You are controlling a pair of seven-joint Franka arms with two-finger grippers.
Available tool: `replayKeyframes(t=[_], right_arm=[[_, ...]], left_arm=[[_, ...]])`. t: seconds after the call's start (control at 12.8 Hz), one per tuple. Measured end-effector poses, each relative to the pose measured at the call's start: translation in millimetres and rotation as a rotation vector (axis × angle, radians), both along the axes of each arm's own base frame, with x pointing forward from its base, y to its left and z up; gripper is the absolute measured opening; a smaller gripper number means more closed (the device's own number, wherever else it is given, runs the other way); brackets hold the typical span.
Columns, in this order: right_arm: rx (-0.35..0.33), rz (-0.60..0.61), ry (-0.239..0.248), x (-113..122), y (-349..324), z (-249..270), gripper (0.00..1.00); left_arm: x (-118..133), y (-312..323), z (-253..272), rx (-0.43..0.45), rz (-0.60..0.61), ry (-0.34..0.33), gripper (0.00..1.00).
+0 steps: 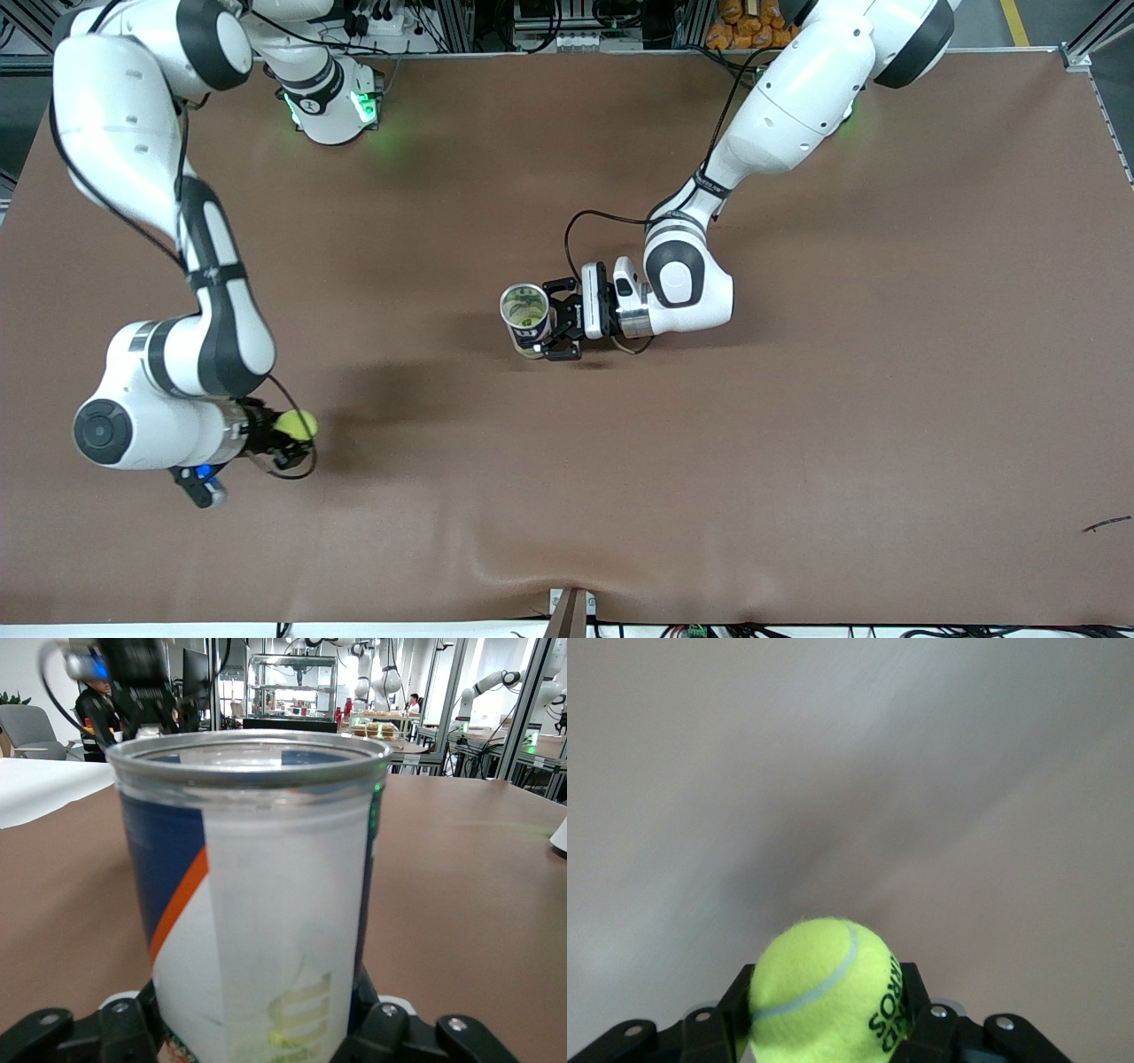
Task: Insert tennis ball vertically with right arm
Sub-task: 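Carry the second ball with the right gripper above the tube rim, then release the second ball into the tube with the right gripper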
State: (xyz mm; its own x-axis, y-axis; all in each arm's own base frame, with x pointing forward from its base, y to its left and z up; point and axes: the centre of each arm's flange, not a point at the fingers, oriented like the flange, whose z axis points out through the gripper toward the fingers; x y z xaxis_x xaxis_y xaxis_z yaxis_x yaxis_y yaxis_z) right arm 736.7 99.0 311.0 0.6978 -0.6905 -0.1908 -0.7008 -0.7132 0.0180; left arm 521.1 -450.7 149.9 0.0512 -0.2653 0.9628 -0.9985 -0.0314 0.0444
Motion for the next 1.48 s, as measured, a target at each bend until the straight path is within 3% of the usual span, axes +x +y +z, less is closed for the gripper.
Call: replayKeyframes(t=[0.23,0.39,0.7,0.86,1.01,1.48], right_arm=[[0.072,-0.030,-0.018,-25.5,92.5,83.1,0.67],[0.086,-0.036,0.001,-55.1,151.8,120.2,0.67],[0.013,-0.069,0.079,-142.6,296.8,124.8,0.67],[-0.023,-0.077,0.105,-174.6,336.4,115.8,0.67],[-0.045,-0.074,0.123,-185.6,345.7,105.0,0.67],[-0.048,-0.102,0.108,-173.9,336.0,90.8,0.67]], left_arm=[[-0.2,0.0,-0.2,0.001,0.000,0.000,0.78],[-0.3,0.1,-0.3,0.001,0.000,0.000,0.78],[-0.4,0.1,-0.4,0.002,0.000,0.000,0.78],[-0.3,0.1,-0.4,0.002,0.000,0.000,0.78],[-0.4,0.0,-0.4,0.002,0.000,0.000,0.78],[-0.6,-0.2,-0.4,0.002,0.000,0.000,0.78]])
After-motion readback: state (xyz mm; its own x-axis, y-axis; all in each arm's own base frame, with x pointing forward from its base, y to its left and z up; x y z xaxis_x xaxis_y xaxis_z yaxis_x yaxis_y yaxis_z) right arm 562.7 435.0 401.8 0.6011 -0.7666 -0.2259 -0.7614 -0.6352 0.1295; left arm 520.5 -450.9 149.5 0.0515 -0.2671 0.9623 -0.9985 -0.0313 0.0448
